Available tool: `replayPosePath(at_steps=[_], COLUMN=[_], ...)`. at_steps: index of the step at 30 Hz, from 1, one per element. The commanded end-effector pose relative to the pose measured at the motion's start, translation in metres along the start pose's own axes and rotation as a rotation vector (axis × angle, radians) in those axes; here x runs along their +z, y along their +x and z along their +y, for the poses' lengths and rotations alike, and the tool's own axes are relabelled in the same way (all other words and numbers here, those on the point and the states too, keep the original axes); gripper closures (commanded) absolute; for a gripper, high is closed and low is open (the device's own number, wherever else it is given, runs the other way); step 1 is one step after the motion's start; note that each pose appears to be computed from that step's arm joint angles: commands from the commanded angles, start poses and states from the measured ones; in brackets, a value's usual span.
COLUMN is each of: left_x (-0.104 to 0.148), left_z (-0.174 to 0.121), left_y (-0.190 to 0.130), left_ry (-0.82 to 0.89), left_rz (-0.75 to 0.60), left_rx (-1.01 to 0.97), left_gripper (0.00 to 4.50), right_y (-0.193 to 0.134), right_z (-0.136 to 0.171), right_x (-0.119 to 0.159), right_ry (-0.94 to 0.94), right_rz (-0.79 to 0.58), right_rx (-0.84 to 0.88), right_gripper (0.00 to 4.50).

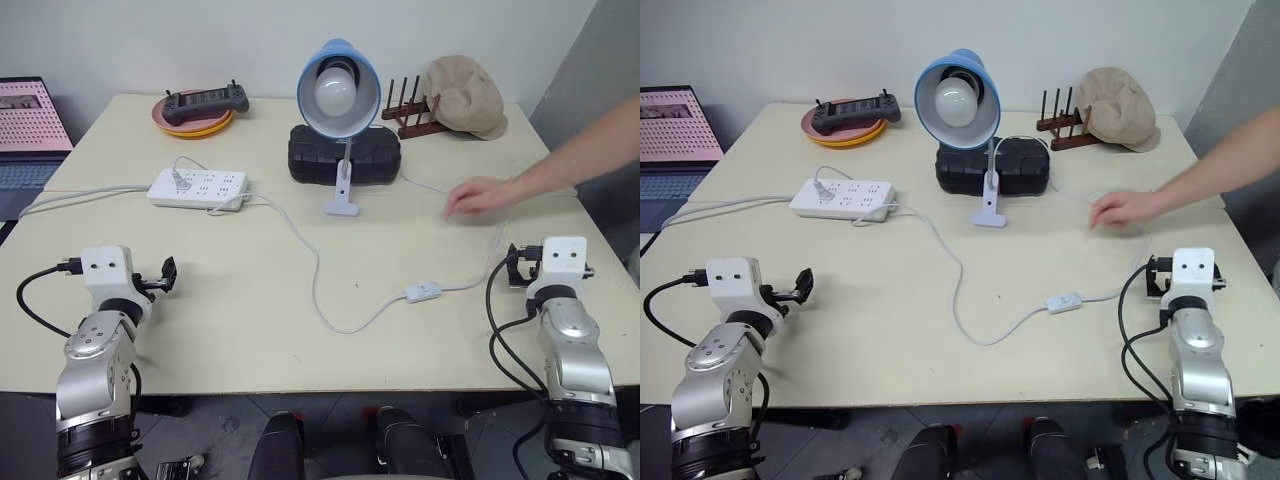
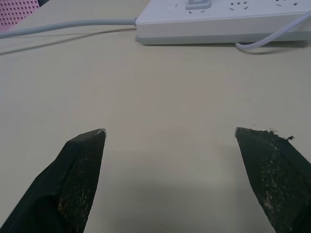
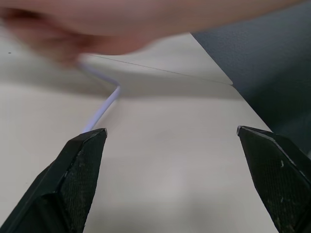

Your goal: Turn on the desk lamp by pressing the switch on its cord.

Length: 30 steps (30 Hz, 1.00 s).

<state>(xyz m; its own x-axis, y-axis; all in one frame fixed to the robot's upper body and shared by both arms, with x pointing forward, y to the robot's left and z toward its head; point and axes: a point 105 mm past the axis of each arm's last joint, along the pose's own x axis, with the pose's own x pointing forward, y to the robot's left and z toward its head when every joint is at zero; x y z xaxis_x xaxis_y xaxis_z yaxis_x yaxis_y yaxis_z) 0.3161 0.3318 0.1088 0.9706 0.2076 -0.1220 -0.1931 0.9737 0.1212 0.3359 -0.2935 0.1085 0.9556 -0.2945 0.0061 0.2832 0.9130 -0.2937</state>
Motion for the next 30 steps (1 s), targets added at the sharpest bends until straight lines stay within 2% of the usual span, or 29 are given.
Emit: replayPosePath(at_steps=[1,4,7,10,12,14,16,19,23,30], left_x=[0.018,0.022,0.027,0.042,0.055,0.058,0.056,0.064,0.067,0.062], left_z=[0.005,0.005,-0.004,-0.029,-0.058,-0.081,-0.094,-0.126,-0.149,-0.187], left_y=[0.000,0.003,0.003,-0.005,-0.019,-0.033,-0.040,-0.070,-0.093,-0.118], left_ry=[0.023,0.024,0.031,0.061,0.119,0.201,0.254,0.331,0.425,0.555], left_rz=[-0.055,-0.061,-0.052,-0.049,-0.044,-0.011,0.018,0.076,0.110,0.064], left_rx=[-0.001,-0.007,-0.089,-0.304,-0.532,-0.711,-0.817,-1.135,-1.353,-1.593], left_gripper=[0.08,0.08,0.08,0.08,0.08,0.08,0.08,0.08,0.08,0.08], right_y=[0.000,0.001,0.004,0.002,-0.006,-0.015,-0.022,-0.041,-0.051,-0.043], right_z=[-0.009,-0.012,-0.011,0.006,0.018,0.027,0.029,0.043,0.057,0.095], right_x=[0.017,0.021,0.028,0.051,0.064,0.064,0.057,0.065,0.066,0.059], right_ry=[0.000,-0.001,0.002,-0.046,-0.091,-0.156,-0.225,-0.277,-0.332,-0.366], right_rz=[-0.068,-0.085,-0.089,-0.122,-0.114,-0.060,-0.005,0.049,0.074,0.057], right_rx=[-0.032,-0.018,0.076,0.375,0.617,0.821,0.939,1.211,1.396,1.516], right_gripper=[0.00,0.00,0.00,0.00,0.00,0.00,0.00,0.00,0.00,0.00])
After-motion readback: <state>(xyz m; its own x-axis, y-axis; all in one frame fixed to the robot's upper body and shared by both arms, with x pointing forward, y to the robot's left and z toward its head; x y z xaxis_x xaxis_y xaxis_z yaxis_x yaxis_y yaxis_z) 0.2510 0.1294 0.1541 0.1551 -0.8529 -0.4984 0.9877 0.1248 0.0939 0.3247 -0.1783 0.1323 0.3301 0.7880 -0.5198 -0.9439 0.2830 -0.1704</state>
